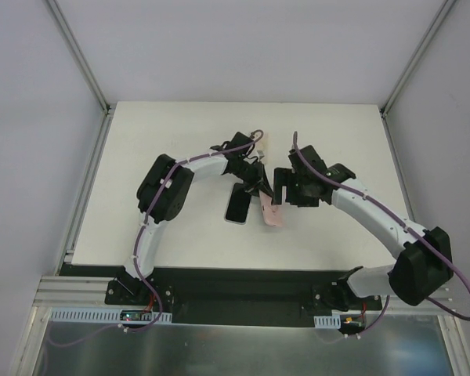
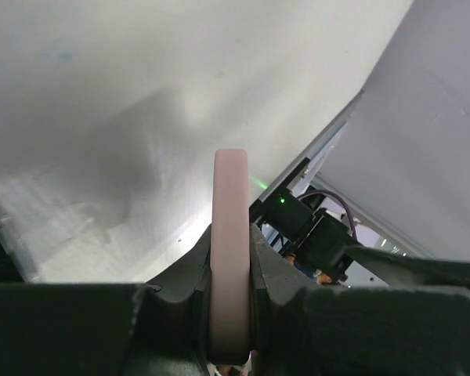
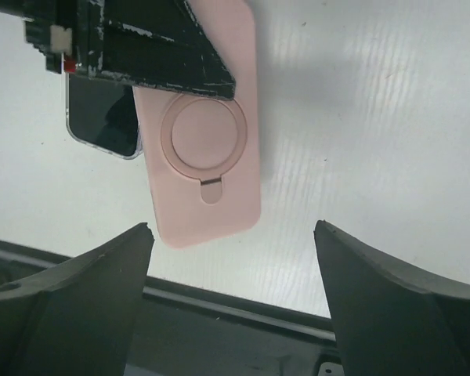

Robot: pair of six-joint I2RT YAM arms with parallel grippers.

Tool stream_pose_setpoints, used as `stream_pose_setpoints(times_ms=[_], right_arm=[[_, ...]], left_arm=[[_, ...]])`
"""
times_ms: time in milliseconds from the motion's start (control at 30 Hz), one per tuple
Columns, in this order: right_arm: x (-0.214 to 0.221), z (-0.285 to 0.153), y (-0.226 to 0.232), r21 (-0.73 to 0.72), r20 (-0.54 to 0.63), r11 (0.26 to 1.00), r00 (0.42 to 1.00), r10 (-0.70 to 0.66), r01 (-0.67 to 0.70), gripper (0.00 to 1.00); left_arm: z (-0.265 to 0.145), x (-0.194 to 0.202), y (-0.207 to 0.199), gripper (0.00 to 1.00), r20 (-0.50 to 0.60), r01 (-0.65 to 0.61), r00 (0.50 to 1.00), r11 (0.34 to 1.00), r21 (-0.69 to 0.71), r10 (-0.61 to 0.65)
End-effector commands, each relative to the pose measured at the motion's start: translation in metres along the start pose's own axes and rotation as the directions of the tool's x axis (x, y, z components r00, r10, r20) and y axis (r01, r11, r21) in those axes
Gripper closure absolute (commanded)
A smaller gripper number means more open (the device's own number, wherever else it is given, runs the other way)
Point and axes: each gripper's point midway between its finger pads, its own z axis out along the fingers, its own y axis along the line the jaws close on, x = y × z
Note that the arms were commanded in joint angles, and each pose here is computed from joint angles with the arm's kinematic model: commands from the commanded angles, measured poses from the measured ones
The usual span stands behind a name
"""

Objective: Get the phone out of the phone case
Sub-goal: Adjust the phone.

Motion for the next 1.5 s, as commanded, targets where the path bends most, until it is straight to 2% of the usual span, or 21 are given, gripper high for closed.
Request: stream_pose_setpoints(times_ms=[0, 100, 200, 333, 467, 567, 667, 700, 767, 867, 900, 967, 1033, 1067, 1167, 1267, 1300, 1333, 1400, 1433, 1467], right_arm=[[-0.026, -0.031, -0.009, 0.172, 0.219, 0.984, 0.973, -0.07, 0.032, 0.13], [-0.026, -0.037, 0.01, 0.193, 0.276, 0.976, 0.949, -0.155, 0.103, 0.1], [-0.025, -0.036, 0.018, 0.305, 0.293, 0.935, 0.916, -0.275, 0.184, 0.09], [-0.013, -0.014, 0.036, 0.382, 0.217, 0.868, 0.883, -0.417, 0.316, 0.07], [-0.013, 0.0, 0.043, 0.441, 0.17, 0.807, 0.846, -0.505, 0.393, 0.07], [-0.015, 0.007, 0.044, 0.492, 0.135, 0.756, 0.82, -0.556, 0.432, 0.08], [-0.015, 0.012, 0.042, 0.546, 0.115, 0.707, 0.796, -0.594, 0.449, 0.16], [-0.017, 0.011, 0.04, 0.57, 0.116, 0.693, 0.791, -0.601, 0.443, 0.26], [-0.017, 0.014, 0.04, 0.583, 0.107, 0.678, 0.785, -0.61, 0.447, 0.31], [-0.017, 0.016, 0.042, 0.597, 0.096, 0.659, 0.774, -0.625, 0.457, 0.44], [-0.017, 0.015, 0.043, 0.604, 0.1, 0.653, 0.769, -0.631, 0.457, 0.53], [-0.016, 0.014, 0.044, 0.611, 0.097, 0.644, 0.764, -0.638, 0.46, 0.62], [-0.017, 0.013, 0.044, 0.617, 0.102, 0.643, 0.765, -0.636, 0.453, 0.95], [-0.017, 0.013, 0.044, 0.62, 0.104, 0.644, 0.766, -0.634, 0.448, 0.99], [-0.016, 0.013, 0.043, 0.617, 0.098, 0.643, 0.766, -0.635, 0.454, 0.99], [-0.017, 0.009, 0.04, 0.576, 0.126, 0.696, 0.795, -0.593, 0.428, 0.98], [-0.019, 0.005, 0.036, 0.54, 0.145, 0.738, 0.818, -0.556, 0.405, 0.99], [-0.021, 0.003, 0.037, 0.512, 0.17, 0.768, 0.831, -0.53, 0.385, 0.99], [-0.028, -0.012, 0.035, 0.435, 0.224, 0.84, 0.865, -0.449, 0.324, 0.99], [-0.029, -0.016, 0.037, 0.404, 0.248, 0.862, 0.87, -0.426, 0.307, 0.99], [-0.031, -0.021, 0.036, 0.376, 0.269, 0.882, 0.877, -0.398, 0.285, 0.99]], left_arm=[[-0.033, 0.001, -0.023, 1.0, 0.054, 0.024, 0.998, 0.999, 0.029, -0.025], [-0.04, 0.0, -0.025, 1.0, 0.073, 0.045, 0.996, 0.999, 0.028, -0.046], [-0.045, 0.0, -0.031, 1.0, 0.076, 0.055, 0.995, 0.998, 0.041, -0.058], [-0.051, 0.0, -0.04, 1.0, 0.096, 0.045, 0.994, 0.998, 0.047, -0.049], [-0.053, 0.005, -0.044, 1.0, 0.072, 0.073, 0.994, 0.995, 0.063, -0.078], [-0.057, 0.007, -0.042, 1.0, 0.097, 0.076, 0.992, 0.996, 0.05, -0.081], [-0.06, 0.011, -0.041, 1.0, 0.105, 0.078, 0.991, 0.996, 0.045, -0.082], [-0.061, 0.012, -0.04, 1.0, 0.108, 0.081, 0.991, 0.996, 0.042, -0.085], [-0.062, 0.012, -0.04, 1.0, 0.117, 0.079, 0.99, 0.996, 0.036, -0.083], [-0.063, 0.011, -0.037, 1.0, 0.124, 0.087, 0.988, 0.996, 0.03, -0.09], [-0.063, 0.011, -0.037, 1.0, 0.124, 0.09, 0.988, 0.995, 0.03, -0.093], [-0.063, 0.011, -0.038, 1.0, 0.123, 0.088, 0.988, 0.996, 0.031, -0.091], [-0.064, 0.01, -0.04, 1.0, 0.126, 0.08, 0.989, 0.996, 0.034, -0.084], [-0.064, 0.011, -0.042, 1.0, 0.123, 0.06, 0.99, 0.998, 0.036, -0.064], [-0.069, 0.012, -0.056, 1.0, 0.123, -0.01, 0.992, 0.998, 0.059, 0.003], [-0.08, 0.014, -0.066, 0.66, 0.152, -0.055, 0.987, 0.996, 0.071, 0.043], [-0.083, 0.015, -0.066, 0.59, 0.16, -0.057, 0.986, 0.996, 0.07, 0.045], [-0.087, 0.016, -0.07, 0.38, 0.169, -0.068, 0.984, 0.995, 0.075, 0.054], [-0.098, 0.018, -0.079, 0.25, 0.191, -0.103, 0.978, 0.991, 0.09, 0.084], [-0.105, 0.016, -0.083, 0.08, 0.204, -0.117, 0.974, 0.988, 0.098, 0.095], [-0.113, 0.017, -0.09, 0.06, 0.222, -0.147, 0.968, 0.983, 0.108, 0.12]])
